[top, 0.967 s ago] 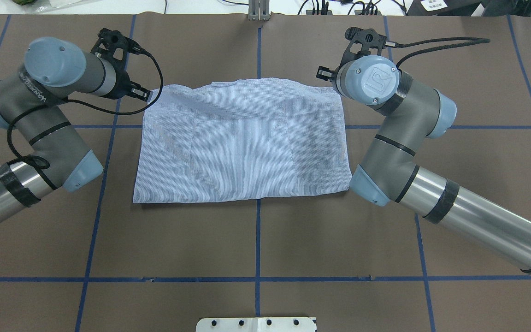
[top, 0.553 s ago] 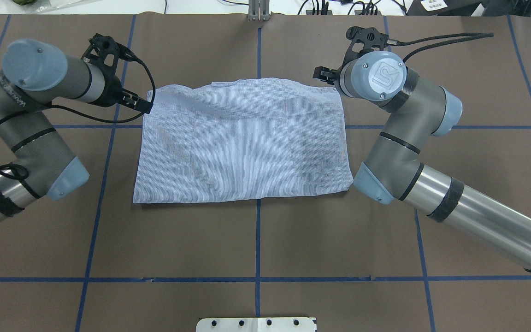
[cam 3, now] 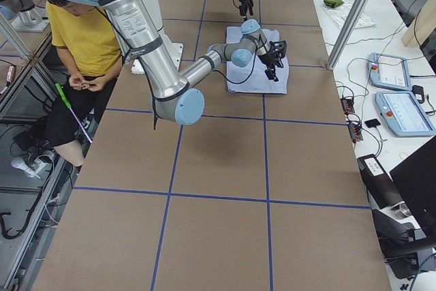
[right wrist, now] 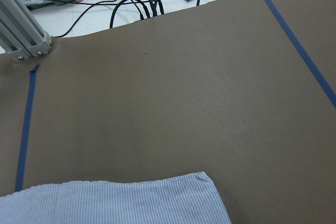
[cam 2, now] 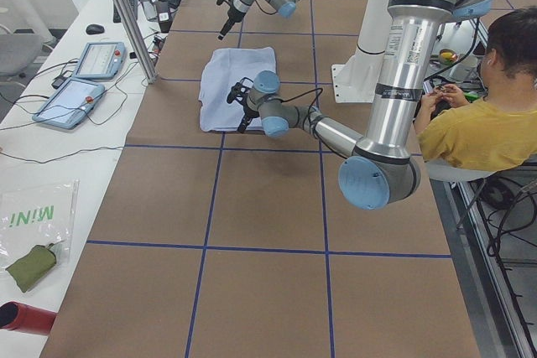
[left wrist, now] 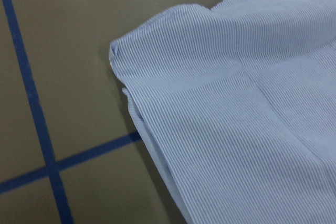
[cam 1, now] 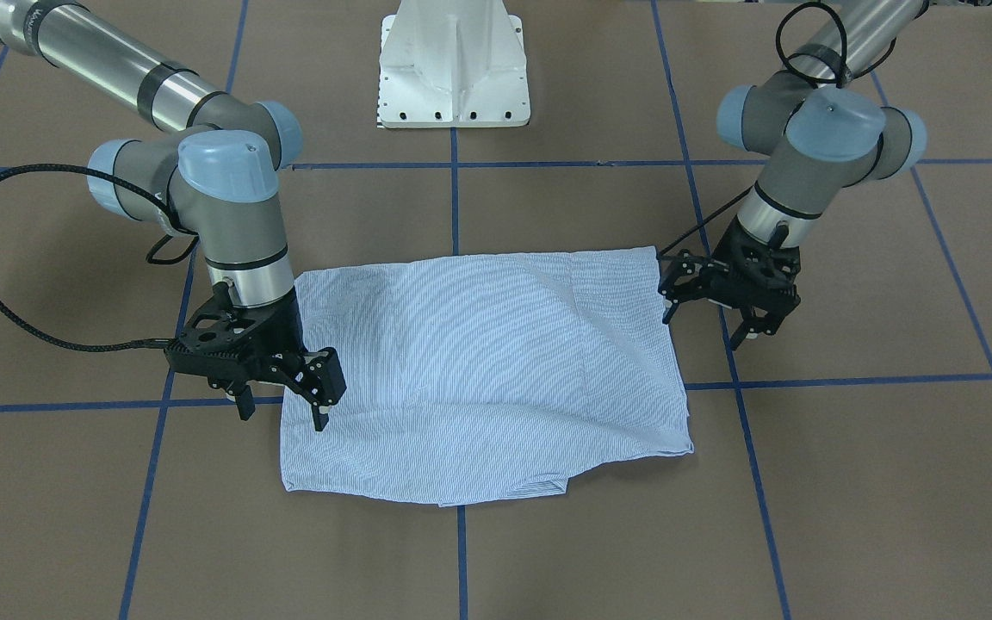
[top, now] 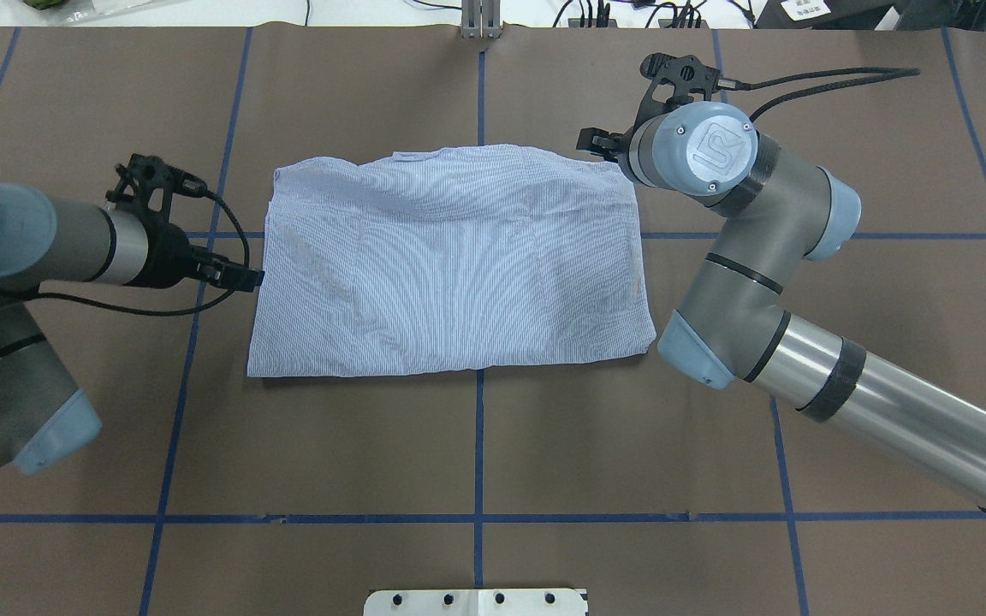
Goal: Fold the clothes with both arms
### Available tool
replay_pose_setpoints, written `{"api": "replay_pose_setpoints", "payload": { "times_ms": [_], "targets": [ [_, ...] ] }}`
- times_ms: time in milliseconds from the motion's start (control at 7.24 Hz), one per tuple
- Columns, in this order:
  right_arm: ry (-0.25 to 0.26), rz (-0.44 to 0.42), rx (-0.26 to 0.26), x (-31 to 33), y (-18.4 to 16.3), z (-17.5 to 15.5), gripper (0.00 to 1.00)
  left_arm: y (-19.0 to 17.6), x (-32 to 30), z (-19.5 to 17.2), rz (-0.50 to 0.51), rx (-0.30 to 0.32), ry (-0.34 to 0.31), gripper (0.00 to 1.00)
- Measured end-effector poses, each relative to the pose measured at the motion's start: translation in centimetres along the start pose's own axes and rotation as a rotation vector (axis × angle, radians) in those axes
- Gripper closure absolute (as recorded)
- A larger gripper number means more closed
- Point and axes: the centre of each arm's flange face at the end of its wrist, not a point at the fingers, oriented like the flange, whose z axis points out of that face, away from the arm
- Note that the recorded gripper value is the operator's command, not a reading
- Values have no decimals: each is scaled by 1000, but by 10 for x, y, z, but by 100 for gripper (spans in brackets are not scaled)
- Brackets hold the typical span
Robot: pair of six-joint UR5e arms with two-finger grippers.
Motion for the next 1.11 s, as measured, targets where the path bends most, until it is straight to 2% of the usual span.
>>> {"api": "replay_pose_setpoints", "payload": {
  "times_ms": [276,415,553,829,1106],
  "targets": [
    [-5,0,-1,-2,4,-2,0,38,20,15,-66,-2,13,1],
    [-5,-1,-1,-2,5,-2,0,51,30,22,-84,-8,15,19],
    [-6,-2,-1,-3,6,-2,0,60,38,27,-98,-12,17,50],
    [-10,-3,-2,-4,9,-4,0,67,46,30,-114,-14,22,100],
    [-14,-4,-5,-2,12,-6,0,67,51,27,-116,-11,32,100]
  ]
}}
